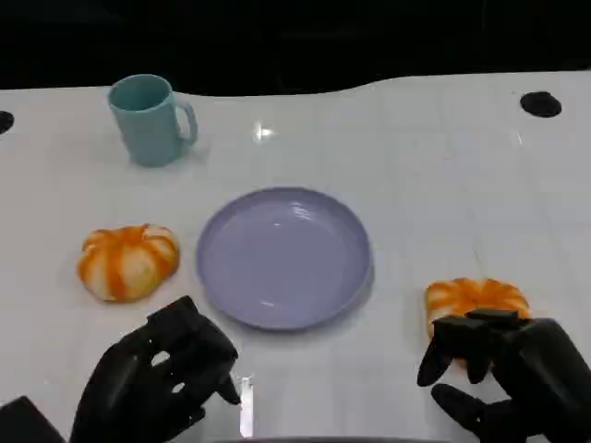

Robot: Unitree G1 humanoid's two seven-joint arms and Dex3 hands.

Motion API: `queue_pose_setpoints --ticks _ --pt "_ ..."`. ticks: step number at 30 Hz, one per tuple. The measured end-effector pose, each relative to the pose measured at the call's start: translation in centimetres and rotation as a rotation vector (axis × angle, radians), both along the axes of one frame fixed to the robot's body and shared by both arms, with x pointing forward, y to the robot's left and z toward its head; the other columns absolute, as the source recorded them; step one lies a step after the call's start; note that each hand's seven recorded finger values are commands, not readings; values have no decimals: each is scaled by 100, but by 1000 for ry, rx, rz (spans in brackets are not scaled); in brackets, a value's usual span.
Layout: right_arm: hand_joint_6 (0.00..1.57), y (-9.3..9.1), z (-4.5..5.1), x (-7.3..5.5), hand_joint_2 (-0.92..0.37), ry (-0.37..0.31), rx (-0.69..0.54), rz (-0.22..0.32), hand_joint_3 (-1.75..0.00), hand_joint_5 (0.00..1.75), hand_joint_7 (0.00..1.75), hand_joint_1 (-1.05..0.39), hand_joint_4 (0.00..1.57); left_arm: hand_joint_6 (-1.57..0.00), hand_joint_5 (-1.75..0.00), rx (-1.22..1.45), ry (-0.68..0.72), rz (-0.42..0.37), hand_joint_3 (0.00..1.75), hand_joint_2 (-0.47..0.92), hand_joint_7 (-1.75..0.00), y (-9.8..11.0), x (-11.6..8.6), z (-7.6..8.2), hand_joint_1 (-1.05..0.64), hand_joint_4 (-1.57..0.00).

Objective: Grasp the bread from the table and place it into the plate.

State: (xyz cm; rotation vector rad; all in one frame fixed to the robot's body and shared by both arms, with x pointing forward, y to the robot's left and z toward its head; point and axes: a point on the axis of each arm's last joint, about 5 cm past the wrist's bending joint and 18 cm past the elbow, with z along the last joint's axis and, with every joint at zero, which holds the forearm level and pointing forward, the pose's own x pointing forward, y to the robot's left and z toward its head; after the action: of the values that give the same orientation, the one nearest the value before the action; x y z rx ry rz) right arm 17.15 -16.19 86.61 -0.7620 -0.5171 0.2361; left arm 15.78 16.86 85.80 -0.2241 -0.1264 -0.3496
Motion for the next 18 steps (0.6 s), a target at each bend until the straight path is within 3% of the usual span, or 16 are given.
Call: queue_pose_setpoints --ticks 18 --pt "82 0 0 1 -24 2 2 -1 -115 159 124 -14 89 -58 -175 -1 0 4 32 92 -149 -2 1 1 -55 -64"
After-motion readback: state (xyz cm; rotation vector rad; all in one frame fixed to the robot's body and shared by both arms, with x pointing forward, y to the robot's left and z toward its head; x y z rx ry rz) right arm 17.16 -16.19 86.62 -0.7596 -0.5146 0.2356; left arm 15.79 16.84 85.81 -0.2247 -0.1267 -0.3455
